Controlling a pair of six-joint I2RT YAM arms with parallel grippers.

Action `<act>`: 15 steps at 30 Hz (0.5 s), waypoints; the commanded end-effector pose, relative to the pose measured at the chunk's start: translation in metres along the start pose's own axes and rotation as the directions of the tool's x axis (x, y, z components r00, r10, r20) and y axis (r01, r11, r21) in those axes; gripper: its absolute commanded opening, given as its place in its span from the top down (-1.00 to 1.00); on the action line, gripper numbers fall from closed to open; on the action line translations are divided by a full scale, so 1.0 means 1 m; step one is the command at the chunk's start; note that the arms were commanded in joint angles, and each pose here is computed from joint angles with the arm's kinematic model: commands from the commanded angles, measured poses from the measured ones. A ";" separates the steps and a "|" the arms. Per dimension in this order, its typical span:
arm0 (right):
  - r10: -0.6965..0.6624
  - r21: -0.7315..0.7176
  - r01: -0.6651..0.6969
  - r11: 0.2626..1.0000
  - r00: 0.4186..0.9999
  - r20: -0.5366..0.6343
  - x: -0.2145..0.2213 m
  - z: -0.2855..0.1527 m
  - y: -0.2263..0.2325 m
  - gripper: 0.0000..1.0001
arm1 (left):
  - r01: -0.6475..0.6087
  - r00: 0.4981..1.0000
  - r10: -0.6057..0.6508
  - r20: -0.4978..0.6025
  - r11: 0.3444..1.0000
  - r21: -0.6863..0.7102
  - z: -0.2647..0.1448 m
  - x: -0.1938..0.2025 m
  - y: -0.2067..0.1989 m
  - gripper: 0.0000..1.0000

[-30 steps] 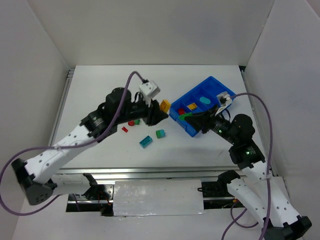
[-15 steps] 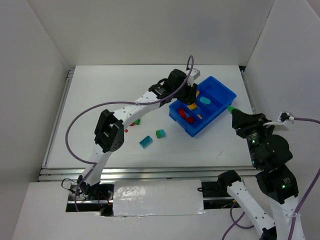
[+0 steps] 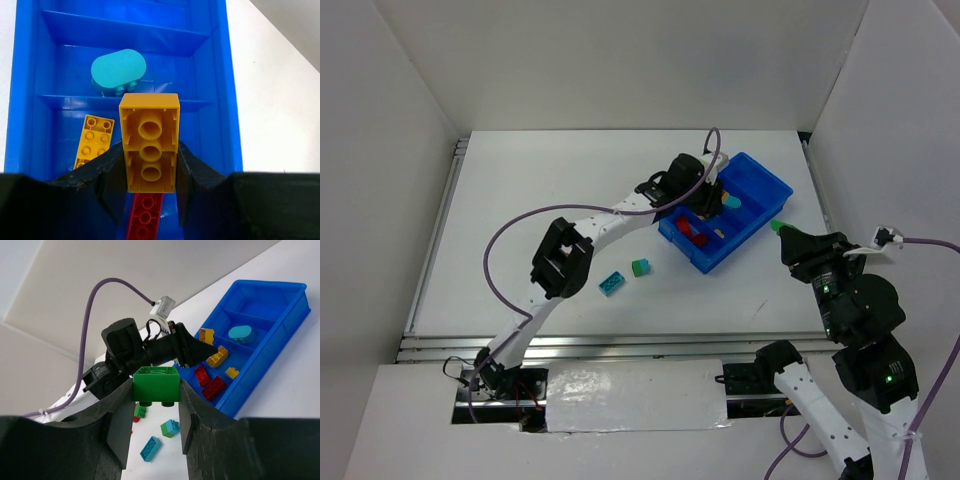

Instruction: Sort the legos into containers by color

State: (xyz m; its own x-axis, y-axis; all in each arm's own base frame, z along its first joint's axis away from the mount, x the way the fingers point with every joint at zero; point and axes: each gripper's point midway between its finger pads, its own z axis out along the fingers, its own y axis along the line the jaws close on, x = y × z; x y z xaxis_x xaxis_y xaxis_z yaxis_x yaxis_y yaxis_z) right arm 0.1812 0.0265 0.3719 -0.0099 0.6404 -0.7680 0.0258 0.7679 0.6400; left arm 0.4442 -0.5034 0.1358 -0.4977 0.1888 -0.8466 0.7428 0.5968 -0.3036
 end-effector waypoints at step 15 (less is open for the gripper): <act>-0.026 0.072 0.028 0.997 0.999 -0.019 0.013 0.014 -0.015 1.00 | 0.024 0.972 -0.025 0.234 1.000 0.008 -0.040 -0.081 -0.010 -0.99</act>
State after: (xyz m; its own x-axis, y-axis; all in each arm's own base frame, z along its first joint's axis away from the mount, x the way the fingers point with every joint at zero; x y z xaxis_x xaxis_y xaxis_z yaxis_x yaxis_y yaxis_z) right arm 0.1840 0.0257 0.3612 -0.0239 0.6285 -0.7775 0.0478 0.7775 0.6271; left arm 0.4568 -0.4982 0.1297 -0.5117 0.1250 -0.8500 0.7080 0.6218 -0.3348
